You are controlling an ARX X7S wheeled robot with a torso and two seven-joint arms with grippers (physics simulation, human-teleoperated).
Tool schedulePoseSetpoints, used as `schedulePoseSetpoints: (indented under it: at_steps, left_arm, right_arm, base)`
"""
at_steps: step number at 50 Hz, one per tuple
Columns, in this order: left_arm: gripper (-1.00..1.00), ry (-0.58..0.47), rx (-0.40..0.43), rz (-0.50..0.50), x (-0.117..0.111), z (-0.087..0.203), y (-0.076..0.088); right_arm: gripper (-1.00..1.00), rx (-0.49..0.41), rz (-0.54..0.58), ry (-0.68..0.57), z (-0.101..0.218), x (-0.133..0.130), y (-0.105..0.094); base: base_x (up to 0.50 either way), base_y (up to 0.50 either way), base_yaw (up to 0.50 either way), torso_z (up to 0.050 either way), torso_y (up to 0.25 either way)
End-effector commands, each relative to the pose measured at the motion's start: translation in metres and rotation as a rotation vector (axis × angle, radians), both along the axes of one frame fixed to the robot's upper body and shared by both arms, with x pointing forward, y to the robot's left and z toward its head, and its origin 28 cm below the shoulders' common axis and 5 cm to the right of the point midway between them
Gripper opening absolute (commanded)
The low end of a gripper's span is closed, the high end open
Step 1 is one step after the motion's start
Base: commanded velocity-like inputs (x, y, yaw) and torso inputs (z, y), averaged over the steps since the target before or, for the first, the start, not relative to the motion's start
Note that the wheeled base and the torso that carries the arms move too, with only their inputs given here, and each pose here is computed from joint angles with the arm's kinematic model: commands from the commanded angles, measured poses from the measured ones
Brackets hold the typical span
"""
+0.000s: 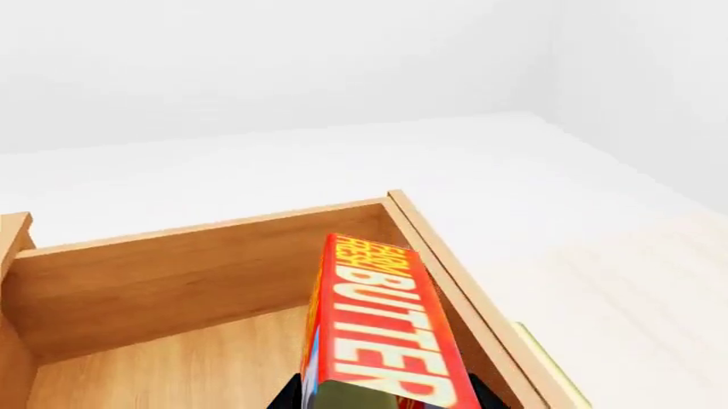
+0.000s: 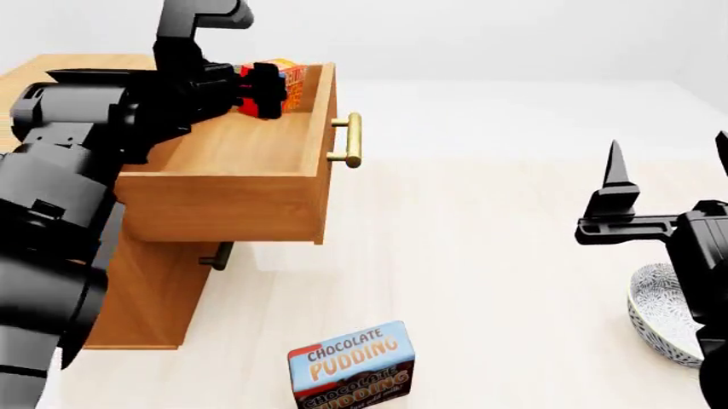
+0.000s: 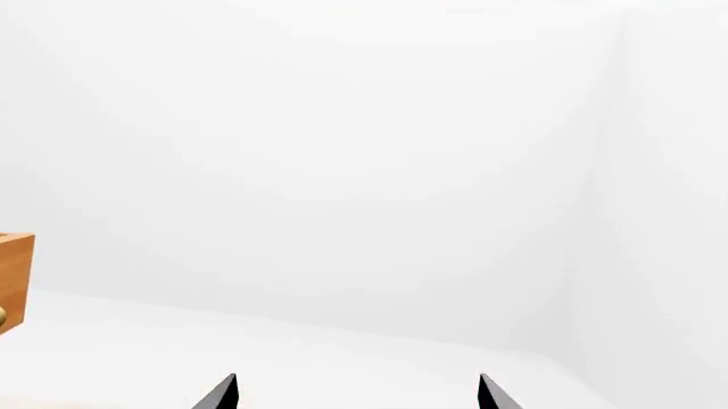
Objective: Put the butter at the back in the top drawer of the cabinet and close it.
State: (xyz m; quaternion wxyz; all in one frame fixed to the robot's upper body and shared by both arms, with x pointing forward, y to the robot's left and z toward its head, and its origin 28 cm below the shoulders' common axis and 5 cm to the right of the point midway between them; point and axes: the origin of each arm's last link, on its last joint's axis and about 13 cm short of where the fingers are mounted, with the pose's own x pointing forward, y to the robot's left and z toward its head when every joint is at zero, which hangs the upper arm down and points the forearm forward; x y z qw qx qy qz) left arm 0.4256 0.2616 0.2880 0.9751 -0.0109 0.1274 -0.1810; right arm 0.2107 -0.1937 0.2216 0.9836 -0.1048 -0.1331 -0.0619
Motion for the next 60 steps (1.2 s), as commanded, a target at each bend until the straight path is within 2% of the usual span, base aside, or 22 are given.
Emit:
schedulePoseSetpoints:
  at_steps: [1, 28, 55, 60]
  left_arm:
    - [-1.00, 0.015, -0.048, 0.001, 0.000, 0.003, -0.008]
    - [-1.00, 0.074, -0.012, 0.047, -0.001, -0.009, -0.010]
    - [-1.00, 0.111, -0.015, 0.066, -0.001, -0.022, -0.011]
    - [-1.00, 0.145, -0.007, 0.059, -0.003, -0.025, -0.011]
  right_arm:
    - [1.00, 0.003, -0.008, -0.001, 0.000, -0.001, -0.001]
    - [1.00, 0.008, -0.027, -0.006, -0.001, -0.004, -0.004]
    - [1.00, 0.017, -0.042, -0.002, -0.003, -0.003, -0.007]
    - [1.00, 0.018, -0.042, -0.003, -0.003, -0.003, -0.007]
  base:
    - [0.00, 0.00, 0.00, 0.010, 0.010]
    - [0.00, 0.00, 0.00, 0.000, 0.001]
    - [0.00, 0.00, 0.00, 0.000, 0.001]
    - [0.00, 0.00, 0.00, 0.000, 0.000]
